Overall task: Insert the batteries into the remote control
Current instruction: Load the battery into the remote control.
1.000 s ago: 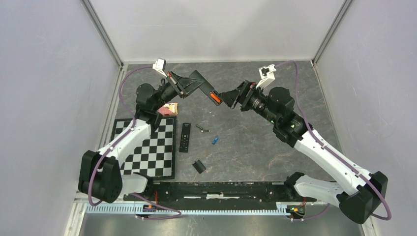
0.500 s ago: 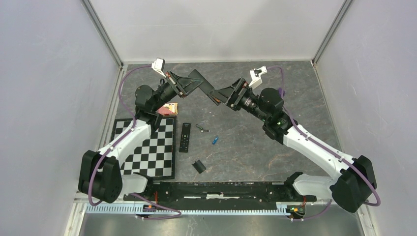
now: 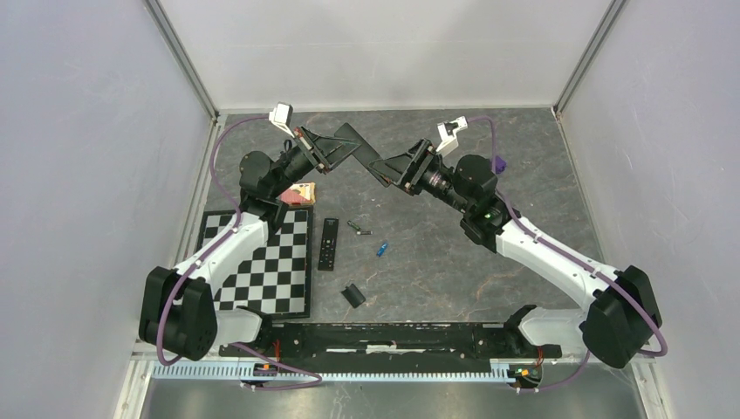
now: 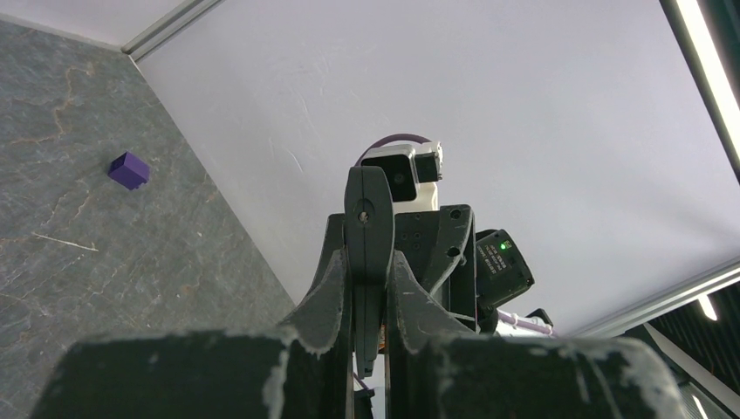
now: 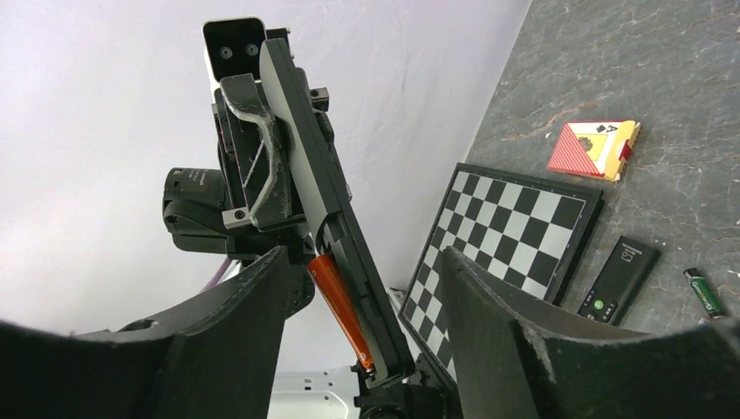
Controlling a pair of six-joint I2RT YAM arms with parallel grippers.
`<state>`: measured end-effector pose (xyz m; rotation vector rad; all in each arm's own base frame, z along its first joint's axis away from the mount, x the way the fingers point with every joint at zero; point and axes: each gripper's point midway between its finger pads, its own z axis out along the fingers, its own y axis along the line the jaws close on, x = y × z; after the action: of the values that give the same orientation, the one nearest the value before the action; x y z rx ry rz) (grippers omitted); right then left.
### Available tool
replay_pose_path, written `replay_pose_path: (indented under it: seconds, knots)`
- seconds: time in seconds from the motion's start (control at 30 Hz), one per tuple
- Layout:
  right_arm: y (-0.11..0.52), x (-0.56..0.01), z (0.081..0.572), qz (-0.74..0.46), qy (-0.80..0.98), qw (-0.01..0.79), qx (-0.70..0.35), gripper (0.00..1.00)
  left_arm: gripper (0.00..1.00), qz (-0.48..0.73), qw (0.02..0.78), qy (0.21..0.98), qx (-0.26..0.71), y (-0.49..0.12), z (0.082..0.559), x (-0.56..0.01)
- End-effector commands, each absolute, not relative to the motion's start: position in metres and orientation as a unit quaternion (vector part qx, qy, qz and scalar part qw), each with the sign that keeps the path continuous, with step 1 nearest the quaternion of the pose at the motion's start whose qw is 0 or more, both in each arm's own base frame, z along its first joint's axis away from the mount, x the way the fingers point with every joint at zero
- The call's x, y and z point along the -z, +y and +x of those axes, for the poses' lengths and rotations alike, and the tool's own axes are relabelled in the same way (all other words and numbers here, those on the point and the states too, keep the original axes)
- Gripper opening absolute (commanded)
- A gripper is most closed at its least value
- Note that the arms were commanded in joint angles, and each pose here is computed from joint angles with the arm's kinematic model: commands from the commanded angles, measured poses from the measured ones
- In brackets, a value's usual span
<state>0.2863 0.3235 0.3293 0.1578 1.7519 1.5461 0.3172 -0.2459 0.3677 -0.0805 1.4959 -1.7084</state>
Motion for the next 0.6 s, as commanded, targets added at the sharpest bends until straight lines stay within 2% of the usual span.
replay_pose_path:
  seconds: [0.0, 0.57]
  knots:
    - [0.328, -0.358, 0.284, 0.044, 0.660, 0.404, -0.633, 0.65, 0.02, 0.003, 0.445, 0.571, 0.690, -0.244, 0.305, -0.388]
    - [0.324, -0.350, 0.277, 0.045, 0.654, 0.400, -0.640, 0.42, 0.02, -0.035, 0.449, 0.557, 0.698, -0.237, 0.308, -0.400]
